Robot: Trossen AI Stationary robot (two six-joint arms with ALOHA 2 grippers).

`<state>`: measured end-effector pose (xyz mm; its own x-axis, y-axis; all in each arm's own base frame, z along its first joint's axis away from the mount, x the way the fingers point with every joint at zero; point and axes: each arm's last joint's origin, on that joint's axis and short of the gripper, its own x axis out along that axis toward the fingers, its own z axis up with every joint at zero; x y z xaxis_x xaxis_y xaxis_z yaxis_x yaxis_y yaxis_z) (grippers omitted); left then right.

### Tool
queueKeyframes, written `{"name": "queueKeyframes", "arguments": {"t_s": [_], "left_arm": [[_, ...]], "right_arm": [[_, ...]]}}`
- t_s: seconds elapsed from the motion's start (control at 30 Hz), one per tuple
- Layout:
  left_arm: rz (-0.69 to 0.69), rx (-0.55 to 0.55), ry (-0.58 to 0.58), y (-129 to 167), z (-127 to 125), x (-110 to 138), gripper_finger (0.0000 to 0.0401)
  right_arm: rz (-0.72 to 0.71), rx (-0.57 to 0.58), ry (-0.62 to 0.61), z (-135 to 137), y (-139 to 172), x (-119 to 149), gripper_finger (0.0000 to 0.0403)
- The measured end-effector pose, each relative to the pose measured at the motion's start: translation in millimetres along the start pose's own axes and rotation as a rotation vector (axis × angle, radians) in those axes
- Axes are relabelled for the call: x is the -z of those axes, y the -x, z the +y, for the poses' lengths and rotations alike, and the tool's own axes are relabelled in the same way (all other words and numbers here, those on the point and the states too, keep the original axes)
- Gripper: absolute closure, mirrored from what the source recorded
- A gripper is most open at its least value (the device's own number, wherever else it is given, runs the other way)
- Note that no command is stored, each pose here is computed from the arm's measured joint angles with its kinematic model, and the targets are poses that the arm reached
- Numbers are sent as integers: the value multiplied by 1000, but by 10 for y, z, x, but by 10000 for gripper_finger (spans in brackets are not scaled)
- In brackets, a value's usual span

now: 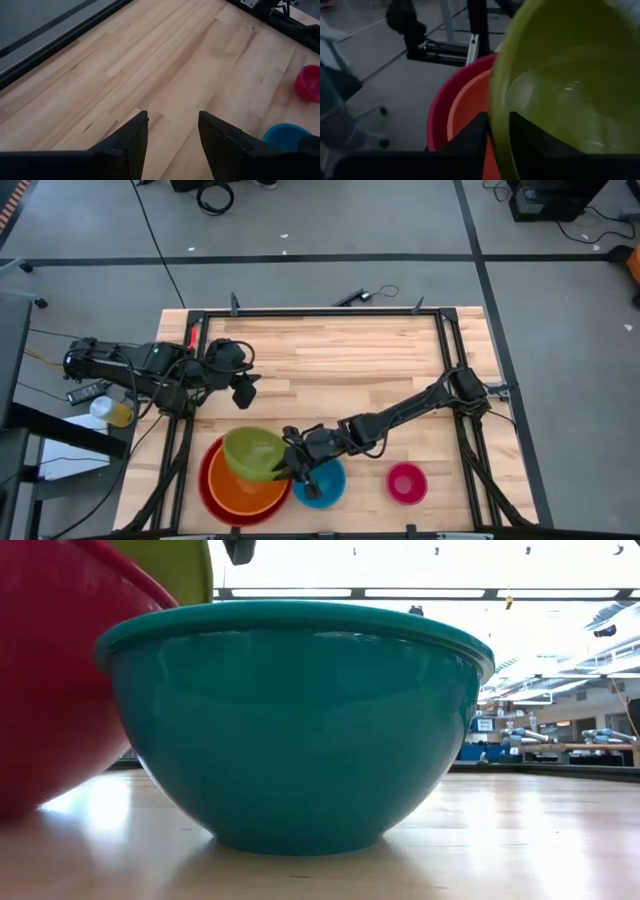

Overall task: Nest bowls inside each other
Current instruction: Stack the green bowl on top of the orange bowl, then stack the blue bowl on top of the green bowl

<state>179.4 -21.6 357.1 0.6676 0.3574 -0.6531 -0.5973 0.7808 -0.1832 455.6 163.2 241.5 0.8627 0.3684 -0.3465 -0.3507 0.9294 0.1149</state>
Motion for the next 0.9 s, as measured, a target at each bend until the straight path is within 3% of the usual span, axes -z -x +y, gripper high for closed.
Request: {"name": "queueKeyframes", "arguments": {"t_s": [0.2,0.33,0.53,0.6,0.73,0.9], "left_arm": [[17,-1,-9,1,7,14,225],[47,-8,-26,4,20,41,225],[110,6,-80,33,11,116,225],[120,17,-97,54,-12,148,225],[105,39,-78,98,-79,196,225],[77,40,-117,74,-223,262,225]], "right_arm": [[-34,9,-51,2,2,-42,209],[-45,75,-157,-37,50,-90,173],[106,388,-601,-174,411,-113,178],[196,478,-689,-204,565,-80,186],[423,535,-720,-162,793,29,200],[654,513,-725,-14,849,370,204]]}}
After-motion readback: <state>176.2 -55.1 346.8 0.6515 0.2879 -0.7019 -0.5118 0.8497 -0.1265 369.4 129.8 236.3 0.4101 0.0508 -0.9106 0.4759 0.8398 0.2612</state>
